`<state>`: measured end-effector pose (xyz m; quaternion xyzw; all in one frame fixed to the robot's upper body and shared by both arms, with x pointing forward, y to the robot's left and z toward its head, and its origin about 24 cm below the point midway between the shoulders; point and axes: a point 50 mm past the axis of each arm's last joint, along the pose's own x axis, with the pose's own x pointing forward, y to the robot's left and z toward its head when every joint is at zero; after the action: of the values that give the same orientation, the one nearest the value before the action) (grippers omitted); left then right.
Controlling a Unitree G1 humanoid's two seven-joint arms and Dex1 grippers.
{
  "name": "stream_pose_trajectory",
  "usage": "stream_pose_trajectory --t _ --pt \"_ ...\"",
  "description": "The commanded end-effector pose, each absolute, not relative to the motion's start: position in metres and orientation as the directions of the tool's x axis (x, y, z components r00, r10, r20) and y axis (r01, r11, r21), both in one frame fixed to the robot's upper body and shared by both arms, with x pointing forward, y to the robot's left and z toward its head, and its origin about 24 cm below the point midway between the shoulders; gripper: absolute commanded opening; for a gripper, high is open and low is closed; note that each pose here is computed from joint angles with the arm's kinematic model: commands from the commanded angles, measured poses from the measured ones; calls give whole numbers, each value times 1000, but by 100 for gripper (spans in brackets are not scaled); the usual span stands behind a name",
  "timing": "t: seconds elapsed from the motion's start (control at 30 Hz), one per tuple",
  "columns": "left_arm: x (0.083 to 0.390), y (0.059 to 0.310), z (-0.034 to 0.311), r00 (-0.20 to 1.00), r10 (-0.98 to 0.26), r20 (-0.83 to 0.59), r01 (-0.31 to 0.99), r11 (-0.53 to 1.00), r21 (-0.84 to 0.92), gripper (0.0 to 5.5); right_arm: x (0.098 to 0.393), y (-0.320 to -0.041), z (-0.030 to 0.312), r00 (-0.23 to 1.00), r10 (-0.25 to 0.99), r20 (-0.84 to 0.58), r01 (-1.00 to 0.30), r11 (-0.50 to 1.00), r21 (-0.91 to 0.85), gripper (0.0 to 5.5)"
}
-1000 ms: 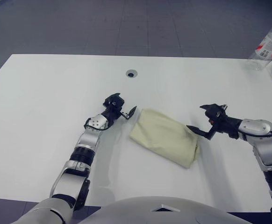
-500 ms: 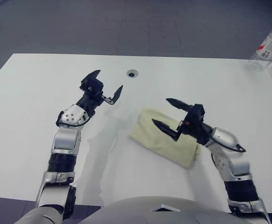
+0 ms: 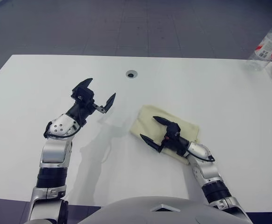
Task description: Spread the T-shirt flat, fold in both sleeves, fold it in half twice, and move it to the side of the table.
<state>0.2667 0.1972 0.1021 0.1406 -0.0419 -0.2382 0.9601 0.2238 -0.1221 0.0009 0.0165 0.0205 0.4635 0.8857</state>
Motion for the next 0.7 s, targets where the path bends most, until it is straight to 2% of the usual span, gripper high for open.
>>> stream_pose_trajectory --t 0.03,0.2,0.27,0.37,0.4,0.43,0.5,0.6,0.7 --pt "266 195 102 877 -481 2 459 838 296 540 205 -140 -48 566 780 -268 -770 616 166 538" --pt "264 190 99 867 -499 -6 477 826 299 540 208 -152 -64 580 719 -382 -697 681 223 538" --pt "264 190 98 865 -501 -9 480 824 301 540 218 -165 -67 652 637 -412 -611 763 211 538" --pt "264 190 96 865 -501 -13 481 823 303 540 235 -196 -74 783 384 -490 -360 921 147 538" --pt "263 191 95 866 -500 -14 480 823 303 540 236 -213 -80 806 225 -547 -214 973 84 538" --pt "263 191 95 866 -499 -15 480 823 304 540 235 -228 -84 807 81 -585 -77 997 32 538" --pt "263 191 95 866 -500 -16 481 822 305 540 229 -246 -91 776 -104 -623 105 994 -35 538" --pt "264 190 94 860 -510 -21 491 815 307 540 226 -256 -93 754 -242 -611 232 968 -96 538" --pt "263 193 93 860 -510 -25 492 814 309 540 235 -254 -86 770 -326 -548 264 945 -190 538"
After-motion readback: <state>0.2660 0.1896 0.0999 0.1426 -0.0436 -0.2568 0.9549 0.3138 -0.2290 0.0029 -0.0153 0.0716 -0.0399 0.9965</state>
